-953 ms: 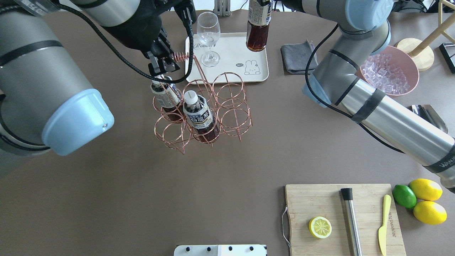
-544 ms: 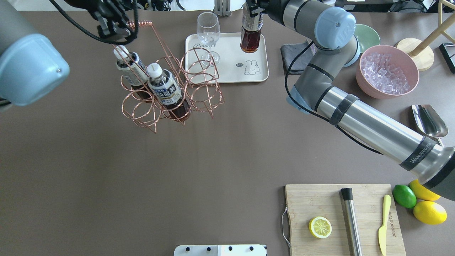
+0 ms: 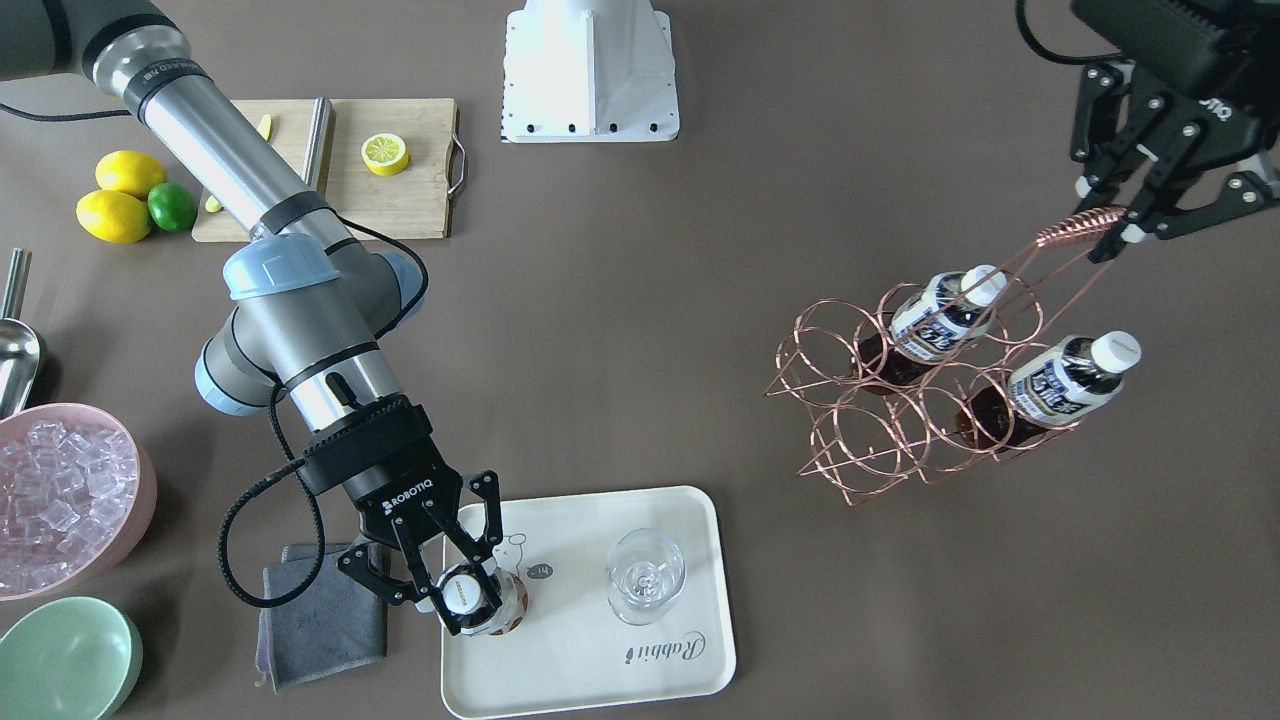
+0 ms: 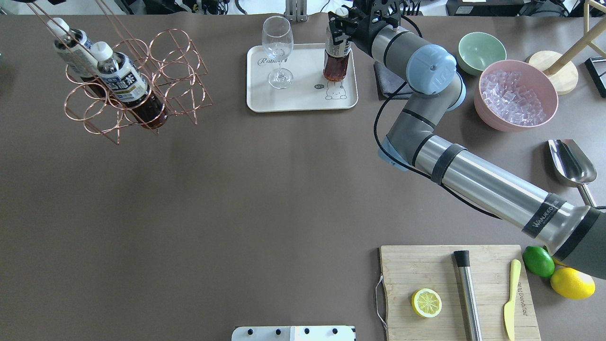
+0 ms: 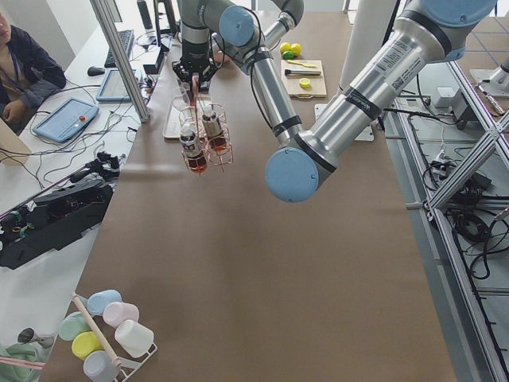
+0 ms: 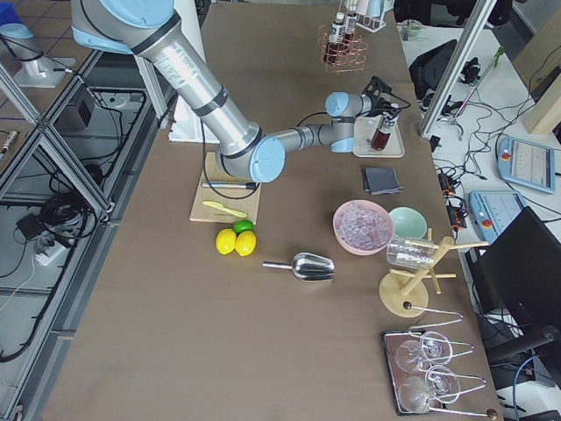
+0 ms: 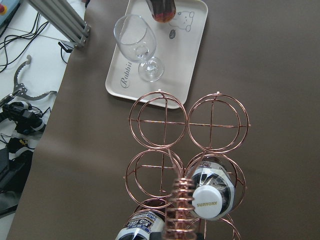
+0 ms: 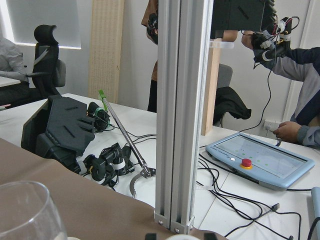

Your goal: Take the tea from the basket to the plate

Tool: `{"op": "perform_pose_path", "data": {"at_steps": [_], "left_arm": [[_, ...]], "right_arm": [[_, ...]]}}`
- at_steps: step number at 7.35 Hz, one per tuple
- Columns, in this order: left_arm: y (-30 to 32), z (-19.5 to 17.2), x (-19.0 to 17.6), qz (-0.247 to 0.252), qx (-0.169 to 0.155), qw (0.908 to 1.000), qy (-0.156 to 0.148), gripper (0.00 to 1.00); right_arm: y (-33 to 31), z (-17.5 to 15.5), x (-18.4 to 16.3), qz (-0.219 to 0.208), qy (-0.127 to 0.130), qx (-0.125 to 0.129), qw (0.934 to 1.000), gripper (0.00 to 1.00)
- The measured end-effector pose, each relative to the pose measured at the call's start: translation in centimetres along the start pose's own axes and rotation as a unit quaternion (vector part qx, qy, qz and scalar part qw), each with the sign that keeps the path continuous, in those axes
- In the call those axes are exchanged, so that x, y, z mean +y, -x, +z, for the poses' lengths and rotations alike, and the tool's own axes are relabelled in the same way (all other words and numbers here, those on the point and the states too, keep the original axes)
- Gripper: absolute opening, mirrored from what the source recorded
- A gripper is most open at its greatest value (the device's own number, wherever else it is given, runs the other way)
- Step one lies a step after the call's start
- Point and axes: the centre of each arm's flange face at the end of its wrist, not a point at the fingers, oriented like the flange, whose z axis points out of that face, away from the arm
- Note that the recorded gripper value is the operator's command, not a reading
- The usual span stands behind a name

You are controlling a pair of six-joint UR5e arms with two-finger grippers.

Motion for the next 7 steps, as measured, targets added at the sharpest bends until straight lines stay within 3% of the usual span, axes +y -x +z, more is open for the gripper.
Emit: {"op": "perform_pose_path", "data": {"at_steps": [1,4,7], "left_arm": [[2.9,-0.4,3.4,0.008,0.001,0.9999,0.014,0.0],[11.2,-0.3,12.9,0.051,0.019,0.9974,0.048,0.0],[17.2,3.1,22.4,0.093,0.035,0.9932,0.061,0.0]], "right_arm": [[0.3,0.1,0.3,0.0,-0.001,0.002,1.0,0.99],[1.1,0.2,0.0,0.001,-0.005,0.0,1.0,1.0],[1.9,0.0,-1.0,0.006,-0.012,-0.009,0.9999,1.0]]}}
